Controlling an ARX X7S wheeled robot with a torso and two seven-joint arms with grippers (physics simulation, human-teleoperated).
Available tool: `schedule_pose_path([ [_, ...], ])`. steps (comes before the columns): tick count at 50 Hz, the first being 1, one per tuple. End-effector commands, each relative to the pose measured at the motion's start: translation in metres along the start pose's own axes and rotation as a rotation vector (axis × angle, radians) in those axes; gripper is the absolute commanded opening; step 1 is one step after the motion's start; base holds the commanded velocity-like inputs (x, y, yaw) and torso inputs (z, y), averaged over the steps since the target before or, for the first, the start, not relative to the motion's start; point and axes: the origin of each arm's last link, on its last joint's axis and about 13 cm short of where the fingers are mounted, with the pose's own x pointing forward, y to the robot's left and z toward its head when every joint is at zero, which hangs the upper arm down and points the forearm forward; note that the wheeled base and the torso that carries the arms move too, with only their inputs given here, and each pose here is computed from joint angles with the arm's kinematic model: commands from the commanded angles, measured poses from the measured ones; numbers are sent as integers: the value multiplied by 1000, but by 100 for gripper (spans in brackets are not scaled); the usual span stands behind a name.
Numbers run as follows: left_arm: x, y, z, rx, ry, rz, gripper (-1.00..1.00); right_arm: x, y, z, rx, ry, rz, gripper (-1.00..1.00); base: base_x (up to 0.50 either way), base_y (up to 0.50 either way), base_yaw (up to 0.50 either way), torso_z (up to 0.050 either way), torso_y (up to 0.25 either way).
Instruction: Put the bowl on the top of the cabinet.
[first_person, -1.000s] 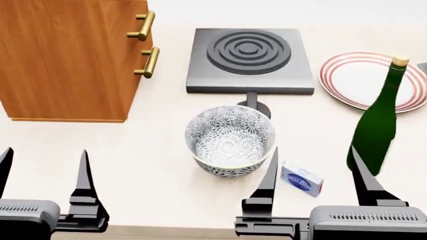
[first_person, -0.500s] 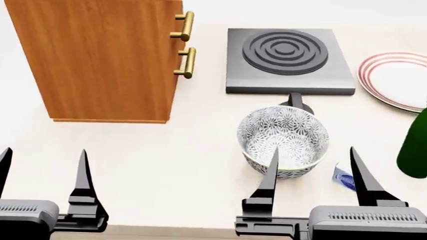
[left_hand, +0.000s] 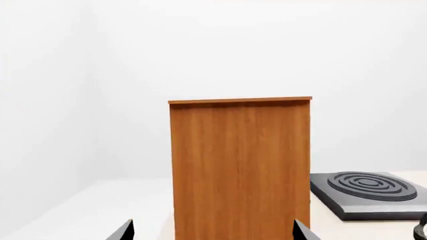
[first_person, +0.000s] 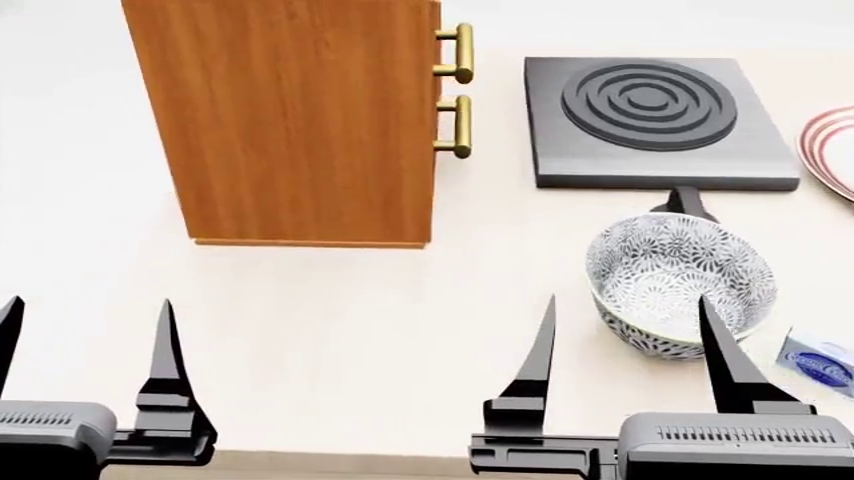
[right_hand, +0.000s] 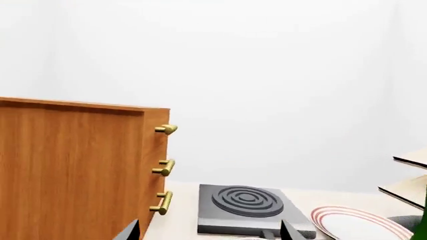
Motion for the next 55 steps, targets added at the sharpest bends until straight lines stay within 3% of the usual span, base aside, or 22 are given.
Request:
schedule_pose_path([
  [1,0,1,1,0,-3,2,100,0,0,1,1,-1,0,100,0,500,0,0,0],
  [11,-1,1,0,-4,0,4,100,0,1,0,2,4,9,100,0,494,0,0,0],
  [29,0,1,-1,-5,3,7,100,-2,2,0,0,12,17,100,0,5,0,0,0],
  [39,0,1,-1,-4,3,7,100,-2,2,-1,-1,9,15,100,434,34,0,0,0],
  [55,-1,2,-1,-5,2,9,100,-2,3,-2,-15,35,16,100,144,0,0,0,0],
])
